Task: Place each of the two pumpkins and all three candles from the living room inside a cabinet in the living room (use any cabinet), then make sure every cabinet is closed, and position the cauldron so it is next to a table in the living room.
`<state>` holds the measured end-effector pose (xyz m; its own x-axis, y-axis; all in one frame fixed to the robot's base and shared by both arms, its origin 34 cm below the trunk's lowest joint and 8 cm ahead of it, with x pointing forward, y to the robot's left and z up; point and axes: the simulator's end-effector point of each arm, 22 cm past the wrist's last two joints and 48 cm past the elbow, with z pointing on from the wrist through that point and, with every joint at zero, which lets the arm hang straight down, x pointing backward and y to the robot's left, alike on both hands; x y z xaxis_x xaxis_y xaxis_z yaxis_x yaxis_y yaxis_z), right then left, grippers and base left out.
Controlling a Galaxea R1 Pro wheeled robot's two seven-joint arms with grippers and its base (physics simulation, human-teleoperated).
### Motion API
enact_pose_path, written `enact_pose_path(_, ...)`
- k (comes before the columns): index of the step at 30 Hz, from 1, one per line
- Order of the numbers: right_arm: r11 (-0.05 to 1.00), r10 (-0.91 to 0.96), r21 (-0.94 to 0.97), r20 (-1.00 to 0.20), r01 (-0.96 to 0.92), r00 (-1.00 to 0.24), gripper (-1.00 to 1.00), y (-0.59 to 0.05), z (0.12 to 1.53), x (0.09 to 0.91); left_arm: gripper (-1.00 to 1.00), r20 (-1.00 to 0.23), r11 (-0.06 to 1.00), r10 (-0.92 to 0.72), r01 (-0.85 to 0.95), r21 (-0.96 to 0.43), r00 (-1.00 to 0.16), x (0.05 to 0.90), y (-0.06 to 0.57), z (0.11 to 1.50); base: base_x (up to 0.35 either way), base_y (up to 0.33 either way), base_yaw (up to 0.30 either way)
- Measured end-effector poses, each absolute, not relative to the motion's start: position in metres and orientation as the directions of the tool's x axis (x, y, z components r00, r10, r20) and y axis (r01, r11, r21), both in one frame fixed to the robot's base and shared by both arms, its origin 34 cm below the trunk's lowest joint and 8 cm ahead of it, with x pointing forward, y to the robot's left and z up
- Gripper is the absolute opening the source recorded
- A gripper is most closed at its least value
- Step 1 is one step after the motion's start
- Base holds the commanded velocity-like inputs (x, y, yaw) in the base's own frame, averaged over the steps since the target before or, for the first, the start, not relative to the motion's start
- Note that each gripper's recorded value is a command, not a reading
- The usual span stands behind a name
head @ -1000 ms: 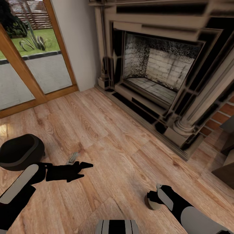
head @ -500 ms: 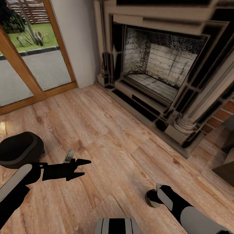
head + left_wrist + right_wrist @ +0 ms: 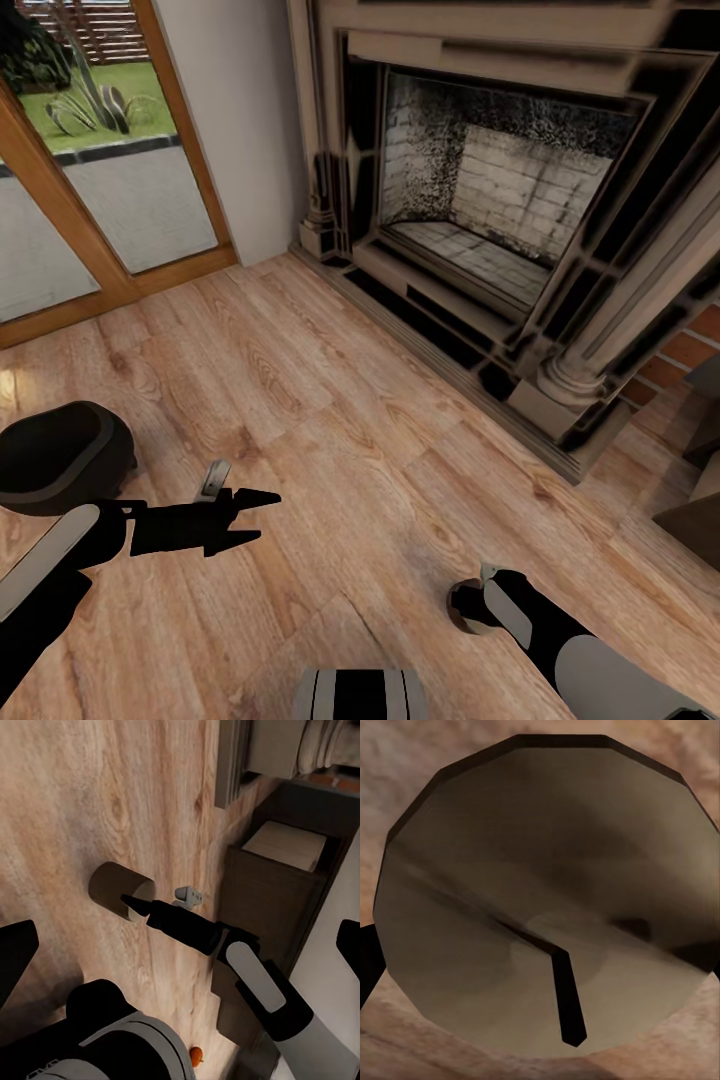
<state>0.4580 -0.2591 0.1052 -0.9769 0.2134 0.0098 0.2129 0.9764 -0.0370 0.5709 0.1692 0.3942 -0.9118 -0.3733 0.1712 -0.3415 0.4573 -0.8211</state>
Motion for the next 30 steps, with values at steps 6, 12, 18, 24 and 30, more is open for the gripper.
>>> enact_pose_path(6,0.976,0.214,-0.037,0.01,0.214,-0.977,-1.0,-0.259,0.105,0.458,1.0,0.171,0.458,-0.373,-0.341,-0.821,-0.912,0.571,0.169,0.394,0.0,0.0,0.0)
enact_pose_path(12,0.976,0.214,-0.037,0.01,0.213,-0.977,-1.0,-0.259,0.105,0.458,1.0,0.171,0.458,-0.373,-0.341,-0.821,-0.912,0.571,0.169,0.394,0.0,0.0,0.0)
enact_pose_path(18,0.976,0.214,-0.037,0.01,0.213,-0.977,-1.0,-0.259,0.105,0.458,1.0,0.171,0.458,-0.373,-0.341,-0.821,-0.912,0.571,0.169,0.394,0.0,0.0,0.0)
enact_pose_path(24,0.976,0.214,-0.037,0.01,0.213,-0.977,-1.0,-0.259,0.105,0.458,1.0,0.171,0.459,-0.373,-0.342,-0.82,-0.912,0.571,0.169,0.394,0.0,0.0,0.0)
enact_pose_path(30,0.977,0.212,-0.032,-0.015,0.213,-0.977,-1.0,-0.259,0.115,0.468,1.0,0.149,0.459,-0.373,-0.321,-0.828,-0.916,0.573,0.169,0.406,0.0,0.0,0.0)
